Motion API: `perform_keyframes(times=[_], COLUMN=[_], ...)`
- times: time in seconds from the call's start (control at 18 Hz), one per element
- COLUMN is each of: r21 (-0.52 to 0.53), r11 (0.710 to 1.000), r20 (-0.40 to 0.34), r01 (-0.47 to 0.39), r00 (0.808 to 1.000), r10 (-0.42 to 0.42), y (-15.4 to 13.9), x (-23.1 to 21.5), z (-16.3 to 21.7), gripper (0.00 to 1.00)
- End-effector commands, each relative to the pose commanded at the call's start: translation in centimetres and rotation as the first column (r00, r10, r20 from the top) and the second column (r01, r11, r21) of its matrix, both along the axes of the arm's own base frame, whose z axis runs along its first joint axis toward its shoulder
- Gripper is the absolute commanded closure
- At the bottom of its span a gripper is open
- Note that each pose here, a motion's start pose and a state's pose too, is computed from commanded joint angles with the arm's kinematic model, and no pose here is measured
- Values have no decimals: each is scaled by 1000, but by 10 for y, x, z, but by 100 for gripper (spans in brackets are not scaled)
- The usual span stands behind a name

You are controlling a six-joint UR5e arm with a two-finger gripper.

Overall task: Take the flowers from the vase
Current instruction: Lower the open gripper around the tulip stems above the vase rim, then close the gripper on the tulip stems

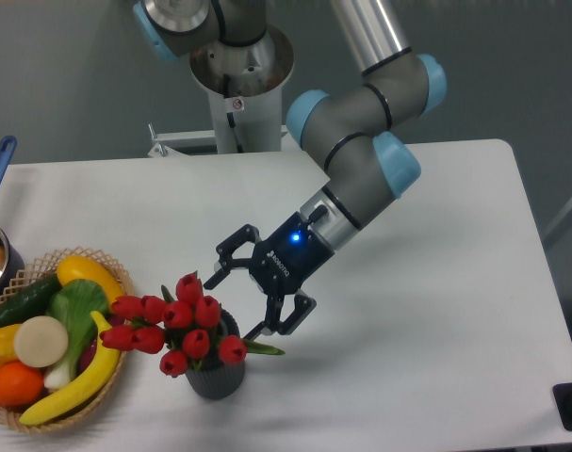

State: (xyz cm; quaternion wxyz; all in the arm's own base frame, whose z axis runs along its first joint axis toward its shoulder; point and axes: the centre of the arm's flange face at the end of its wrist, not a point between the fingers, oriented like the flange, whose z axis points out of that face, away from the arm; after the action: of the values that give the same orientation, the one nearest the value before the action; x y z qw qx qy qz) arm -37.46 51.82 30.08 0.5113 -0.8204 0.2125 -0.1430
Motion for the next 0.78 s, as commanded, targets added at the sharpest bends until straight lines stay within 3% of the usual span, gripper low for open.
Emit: perform_keyframes(times=[0.78], r21=[4], r11=[998], r20=[-4], r01=[60], r00=[998], r10=[-60], y=[24], x=[25], z=[-8], gripper=[0])
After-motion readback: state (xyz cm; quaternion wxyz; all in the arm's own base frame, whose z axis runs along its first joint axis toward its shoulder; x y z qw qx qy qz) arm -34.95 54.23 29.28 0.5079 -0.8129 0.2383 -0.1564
